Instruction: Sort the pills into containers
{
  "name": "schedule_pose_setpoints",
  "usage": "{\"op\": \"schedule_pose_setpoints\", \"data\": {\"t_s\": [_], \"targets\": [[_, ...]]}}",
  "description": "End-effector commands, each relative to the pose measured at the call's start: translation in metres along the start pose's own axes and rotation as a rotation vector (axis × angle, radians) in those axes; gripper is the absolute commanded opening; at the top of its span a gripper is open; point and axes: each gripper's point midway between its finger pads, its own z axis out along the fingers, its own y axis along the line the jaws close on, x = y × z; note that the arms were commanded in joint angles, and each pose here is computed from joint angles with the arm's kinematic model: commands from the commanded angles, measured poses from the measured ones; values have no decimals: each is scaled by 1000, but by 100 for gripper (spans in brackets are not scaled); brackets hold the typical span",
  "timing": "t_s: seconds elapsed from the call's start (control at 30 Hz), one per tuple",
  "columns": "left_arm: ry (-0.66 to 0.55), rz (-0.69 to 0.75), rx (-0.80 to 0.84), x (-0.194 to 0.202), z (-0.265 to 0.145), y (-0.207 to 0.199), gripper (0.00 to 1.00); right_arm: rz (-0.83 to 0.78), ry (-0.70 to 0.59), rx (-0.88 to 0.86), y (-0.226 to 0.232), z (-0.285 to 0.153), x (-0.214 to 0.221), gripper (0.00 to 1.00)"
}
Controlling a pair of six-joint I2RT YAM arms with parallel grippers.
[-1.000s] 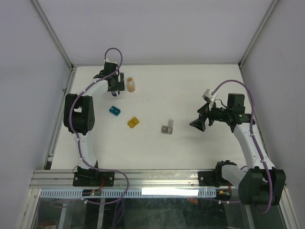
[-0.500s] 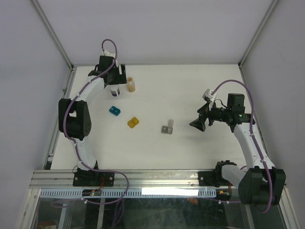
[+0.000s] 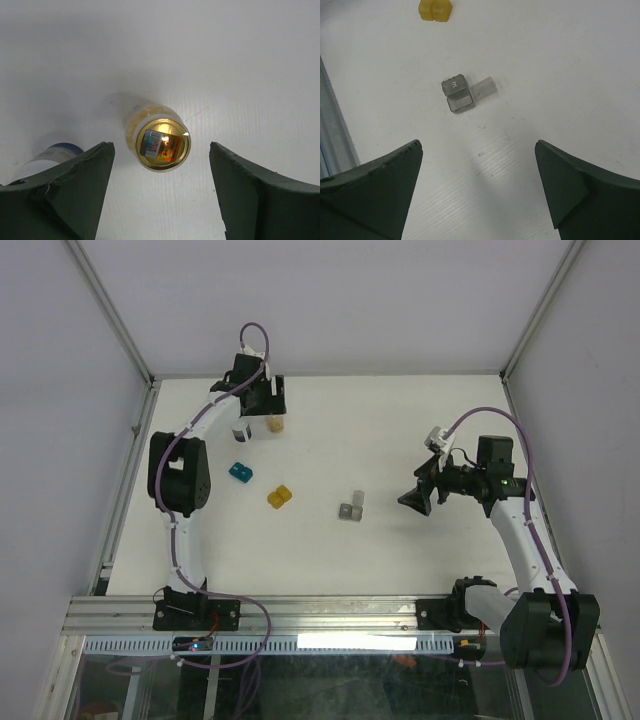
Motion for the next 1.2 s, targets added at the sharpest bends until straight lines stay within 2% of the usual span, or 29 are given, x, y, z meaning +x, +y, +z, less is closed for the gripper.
{"op": "schedule_pose_setpoints", "data": {"t_s": [0.0,0.3,0.53,0.87,0.97,1.03,1.17], "targets": [[-24,27,-24,-13,2,-9,79,-34,-30,-7,-1,-1,-9,98],[-6,48,-47,-8,14,-8,78,-33,-28,-8,-1,-1,-8,98],[-1,63,-70,-11,24,-6,72,-34,-26,-7,-1,-1,-7,98],[18,69,-36,-10,24,-13,45,-37,-26,-9,0,-1,-7,98],[12,66,-6,-14,16,-20,28,-37,-29,-12,1,-2,-8,98],[-12,58,23,-24,1,-30,16,-36,-32,-17,2,-2,-9,98],[-69,37,150,-41,-47,-71,5,-25,-67,-58,10,-2,-18,98]]}}
